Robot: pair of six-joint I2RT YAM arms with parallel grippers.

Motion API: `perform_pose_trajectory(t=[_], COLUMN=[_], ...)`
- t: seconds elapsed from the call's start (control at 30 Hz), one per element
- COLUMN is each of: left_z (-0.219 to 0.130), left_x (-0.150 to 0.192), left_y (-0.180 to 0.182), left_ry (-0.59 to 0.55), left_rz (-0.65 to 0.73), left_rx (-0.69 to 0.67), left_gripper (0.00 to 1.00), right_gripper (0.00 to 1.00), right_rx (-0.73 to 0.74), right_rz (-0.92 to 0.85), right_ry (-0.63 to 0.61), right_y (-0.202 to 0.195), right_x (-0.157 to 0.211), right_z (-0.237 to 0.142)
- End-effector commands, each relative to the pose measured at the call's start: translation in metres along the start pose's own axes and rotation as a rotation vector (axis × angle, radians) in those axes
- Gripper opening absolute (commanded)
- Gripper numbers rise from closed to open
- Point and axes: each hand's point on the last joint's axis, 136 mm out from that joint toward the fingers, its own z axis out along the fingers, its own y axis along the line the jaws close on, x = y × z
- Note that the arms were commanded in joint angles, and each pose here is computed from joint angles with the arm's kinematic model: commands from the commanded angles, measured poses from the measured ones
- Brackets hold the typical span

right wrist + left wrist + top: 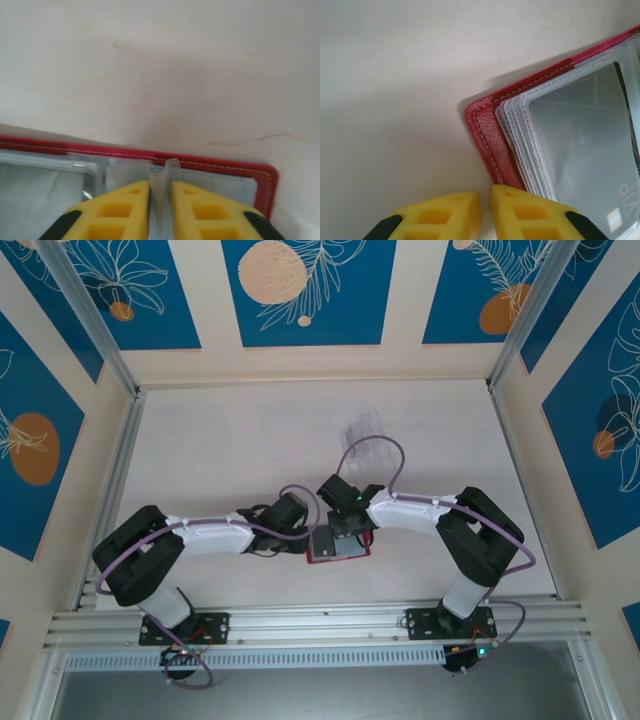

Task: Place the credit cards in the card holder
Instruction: Flip over the card slot in the card holder.

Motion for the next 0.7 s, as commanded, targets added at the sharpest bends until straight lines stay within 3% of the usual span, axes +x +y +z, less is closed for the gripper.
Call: perform_pose_trajectory(t=[0.0, 0.37, 0.67], left_z=[0.025, 0.027, 0.024], left_x=[-0.005, -0.006, -0.008], left_y=[-0.025, -0.027, -0.028], left_ry=[-0.023, -0.018, -0.024], left_rz=[0.051, 0.053, 0.050], left_rx=[0.097, 0.105, 0.104], left_gripper=[0.18, 0.19, 0.18], right_gripper=[0.07, 0.00, 0.16], right_rx=[-0.119, -0.223, -0.481], right_rz=[0.032, 0.055, 0.071], right_ry=[0.068, 0.020, 0.132], right_y=[0.010, 0.024, 0.079], right_x=[0.017, -0.006, 0.000], right_z=[0.000, -0.040, -0.037])
